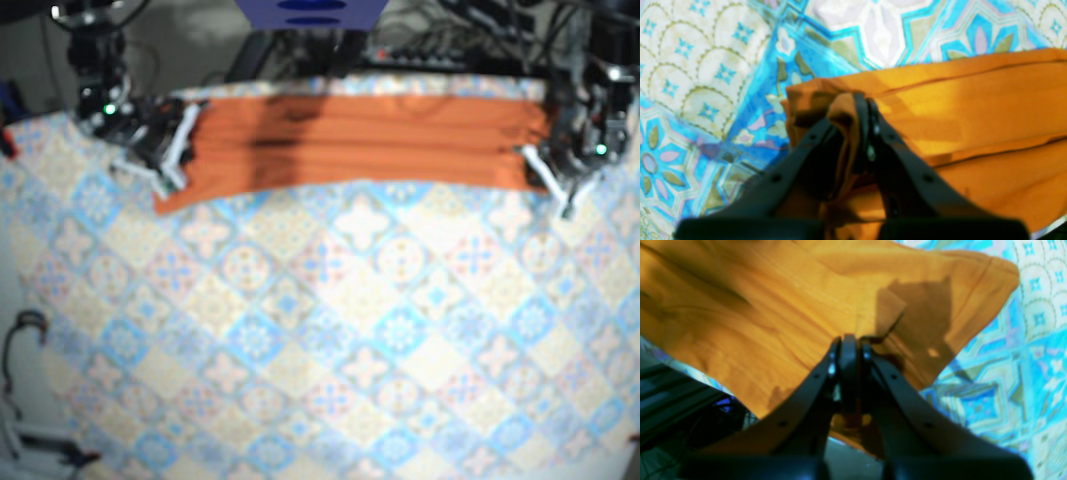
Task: Fold the T-shirt properly
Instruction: 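Hold the folded shirt and lower both grippers toward the table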
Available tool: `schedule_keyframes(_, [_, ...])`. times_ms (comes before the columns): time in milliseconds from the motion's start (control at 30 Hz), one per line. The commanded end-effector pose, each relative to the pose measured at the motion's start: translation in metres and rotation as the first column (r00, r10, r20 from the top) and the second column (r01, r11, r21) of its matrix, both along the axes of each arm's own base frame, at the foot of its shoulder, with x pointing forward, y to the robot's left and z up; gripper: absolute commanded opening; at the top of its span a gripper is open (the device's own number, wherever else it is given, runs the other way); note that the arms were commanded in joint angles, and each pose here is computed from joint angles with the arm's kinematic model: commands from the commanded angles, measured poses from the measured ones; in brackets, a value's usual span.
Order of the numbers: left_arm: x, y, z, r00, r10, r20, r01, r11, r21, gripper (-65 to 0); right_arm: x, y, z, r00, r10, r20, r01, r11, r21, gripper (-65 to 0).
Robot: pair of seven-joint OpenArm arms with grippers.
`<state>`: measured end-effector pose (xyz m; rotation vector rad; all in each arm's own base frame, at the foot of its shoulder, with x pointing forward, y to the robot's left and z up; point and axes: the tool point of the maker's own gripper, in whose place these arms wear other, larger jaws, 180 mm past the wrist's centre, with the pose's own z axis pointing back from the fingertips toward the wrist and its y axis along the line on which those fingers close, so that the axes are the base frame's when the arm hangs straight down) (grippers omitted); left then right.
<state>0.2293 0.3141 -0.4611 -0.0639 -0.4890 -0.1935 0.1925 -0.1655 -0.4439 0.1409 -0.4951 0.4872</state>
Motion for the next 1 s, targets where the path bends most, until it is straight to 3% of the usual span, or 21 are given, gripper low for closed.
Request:
schedule_keyframes(0, [0.009, 0.009, 0.011, 1.0, -0.008, 0.029, 0.007, 1.0, 0.024, -65.0, 0.004, -0.007, 0.005, 1.0, -0.009, 0.021, 0.009, 1.0, -0.023, -65.0])
schedule_keyframes(967, [0.005, 0.009, 0.008, 1.0, -0.008, 0.02, 0.007, 1.0, 0.025, -65.0, -0.009, 0.029, 0.012, 0.999, -0.033, 0.012, 0.033, 0.998, 0.051, -65.0])
